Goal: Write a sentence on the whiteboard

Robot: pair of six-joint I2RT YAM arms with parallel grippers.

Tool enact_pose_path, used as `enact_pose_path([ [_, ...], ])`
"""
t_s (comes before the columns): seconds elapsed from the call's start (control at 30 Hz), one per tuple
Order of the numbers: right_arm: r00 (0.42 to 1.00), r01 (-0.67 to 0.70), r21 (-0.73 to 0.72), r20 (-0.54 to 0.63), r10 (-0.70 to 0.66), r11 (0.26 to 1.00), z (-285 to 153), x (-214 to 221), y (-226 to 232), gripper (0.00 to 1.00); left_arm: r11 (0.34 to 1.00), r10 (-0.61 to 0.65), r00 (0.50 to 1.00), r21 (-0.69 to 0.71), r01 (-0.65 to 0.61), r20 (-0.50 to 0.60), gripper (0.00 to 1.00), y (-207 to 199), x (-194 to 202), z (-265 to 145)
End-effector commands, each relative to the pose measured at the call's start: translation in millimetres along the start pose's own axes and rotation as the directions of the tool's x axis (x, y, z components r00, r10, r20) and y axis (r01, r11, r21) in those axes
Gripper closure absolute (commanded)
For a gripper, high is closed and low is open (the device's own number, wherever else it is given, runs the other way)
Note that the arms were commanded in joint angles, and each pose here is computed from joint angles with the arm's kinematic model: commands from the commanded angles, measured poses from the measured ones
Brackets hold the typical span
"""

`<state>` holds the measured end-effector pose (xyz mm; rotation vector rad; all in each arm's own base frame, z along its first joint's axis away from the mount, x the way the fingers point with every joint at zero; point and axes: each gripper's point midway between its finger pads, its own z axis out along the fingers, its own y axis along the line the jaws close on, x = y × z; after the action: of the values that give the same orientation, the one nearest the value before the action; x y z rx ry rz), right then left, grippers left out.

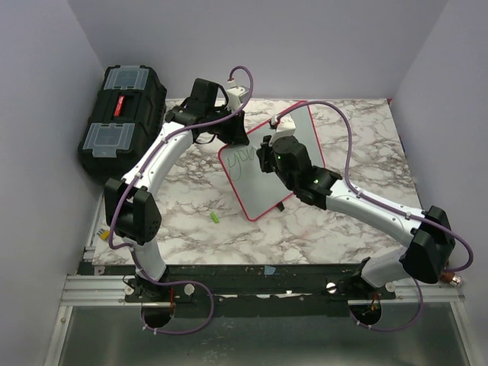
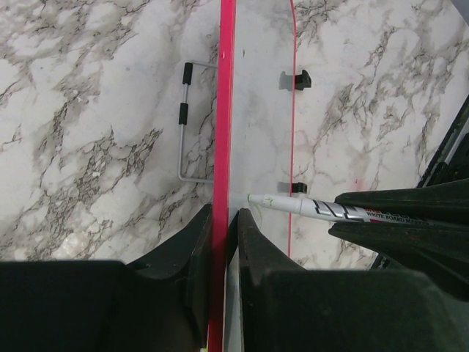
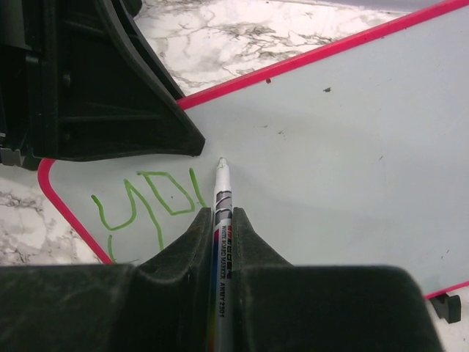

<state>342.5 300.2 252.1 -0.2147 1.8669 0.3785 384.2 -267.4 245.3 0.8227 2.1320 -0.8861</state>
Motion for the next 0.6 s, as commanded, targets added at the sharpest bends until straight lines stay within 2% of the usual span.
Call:
enact_pose_path([
  [0.0, 0.999, -0.003, -0.003, -0.05, 0.003, 1.0, -1, 22, -3, 0.99, 0.997, 0.076, 0.997, -0.014, -0.076, 0.033, 1.0, -11, -12, -14],
  [0.57, 0.992, -0.001, -0.006, -0.129, 0.0, 1.0, -8, 53, -9, 0.99, 0.997, 0.078, 0.996, -0.018, -0.077, 0.035, 1.0, -11, -13, -16],
])
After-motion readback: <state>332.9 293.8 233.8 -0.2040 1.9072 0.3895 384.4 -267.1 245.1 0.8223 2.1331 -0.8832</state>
